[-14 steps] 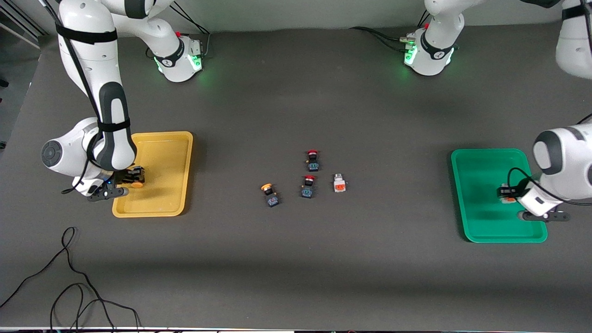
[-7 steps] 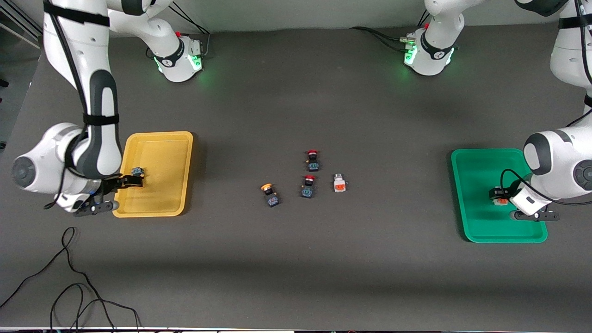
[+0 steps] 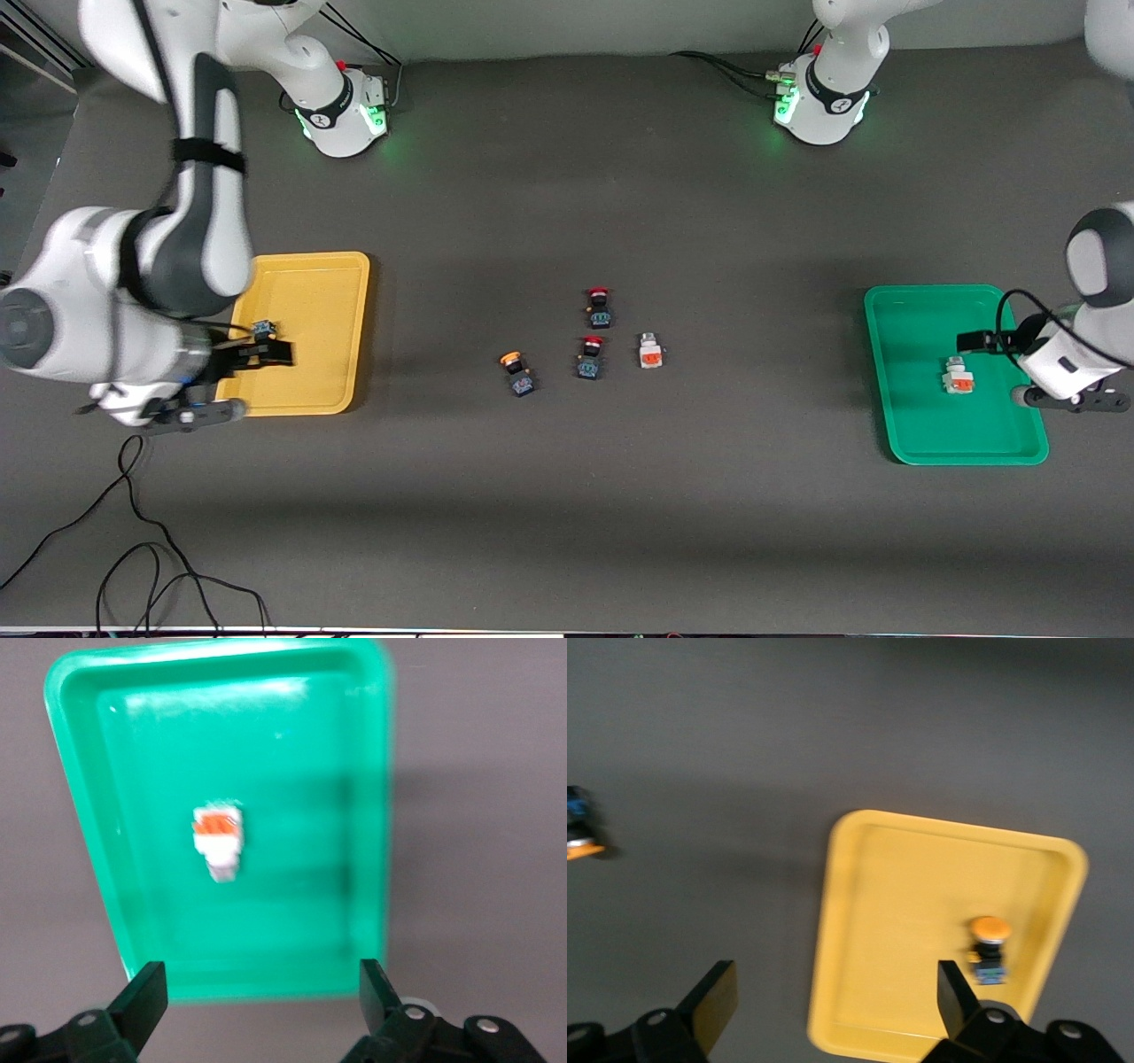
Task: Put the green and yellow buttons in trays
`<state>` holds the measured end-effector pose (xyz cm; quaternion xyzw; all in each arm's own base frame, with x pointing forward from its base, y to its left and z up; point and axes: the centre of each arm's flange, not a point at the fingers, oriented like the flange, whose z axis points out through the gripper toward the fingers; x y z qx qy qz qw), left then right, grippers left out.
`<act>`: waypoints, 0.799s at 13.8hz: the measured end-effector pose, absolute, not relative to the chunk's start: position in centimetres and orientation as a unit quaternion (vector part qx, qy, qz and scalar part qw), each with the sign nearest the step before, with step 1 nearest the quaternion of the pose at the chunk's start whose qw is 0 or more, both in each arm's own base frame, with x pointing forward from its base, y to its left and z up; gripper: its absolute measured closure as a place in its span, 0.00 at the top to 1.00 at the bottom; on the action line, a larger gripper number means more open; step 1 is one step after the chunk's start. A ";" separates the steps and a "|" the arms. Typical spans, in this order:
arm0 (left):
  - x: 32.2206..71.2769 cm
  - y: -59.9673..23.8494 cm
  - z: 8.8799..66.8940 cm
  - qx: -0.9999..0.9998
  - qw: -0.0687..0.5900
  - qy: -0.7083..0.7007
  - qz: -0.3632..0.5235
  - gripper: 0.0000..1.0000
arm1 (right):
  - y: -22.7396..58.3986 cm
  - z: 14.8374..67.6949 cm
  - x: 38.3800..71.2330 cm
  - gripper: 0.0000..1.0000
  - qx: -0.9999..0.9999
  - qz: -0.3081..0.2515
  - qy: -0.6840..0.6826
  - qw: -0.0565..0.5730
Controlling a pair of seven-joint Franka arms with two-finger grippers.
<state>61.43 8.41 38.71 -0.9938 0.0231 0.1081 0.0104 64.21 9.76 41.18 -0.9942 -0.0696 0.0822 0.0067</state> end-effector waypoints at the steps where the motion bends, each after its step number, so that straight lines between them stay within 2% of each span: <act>1: 61.5 5.8 41.7 -0.993 0.007 0.014 0.113 0.96 | 13.6 41.0 63.8 1.00 -0.995 0.081 -0.067 0.003; 3: 62.0 0.0 45.1 -0.994 0.004 -0.006 0.110 0.96 | 22.1 40.1 62.7 1.00 -0.995 0.076 -0.061 0.000; 5: 62.0 -6.4 45.3 -0.994 0.004 -0.033 0.107 0.96 | 29.6 38.8 61.5 1.00 -0.996 0.073 -0.051 0.001; 8: 61.5 -17.2 42.9 -0.993 0.009 -0.066 0.096 0.96 | 36.2 36.8 60.2 1.00 -0.996 0.070 -0.052 0.001; 11: 61.2 -26.2 37.2 -0.993 -0.005 -0.091 0.073 0.96 | 38.3 34.7 60.1 1.00 -0.997 0.054 -0.061 0.006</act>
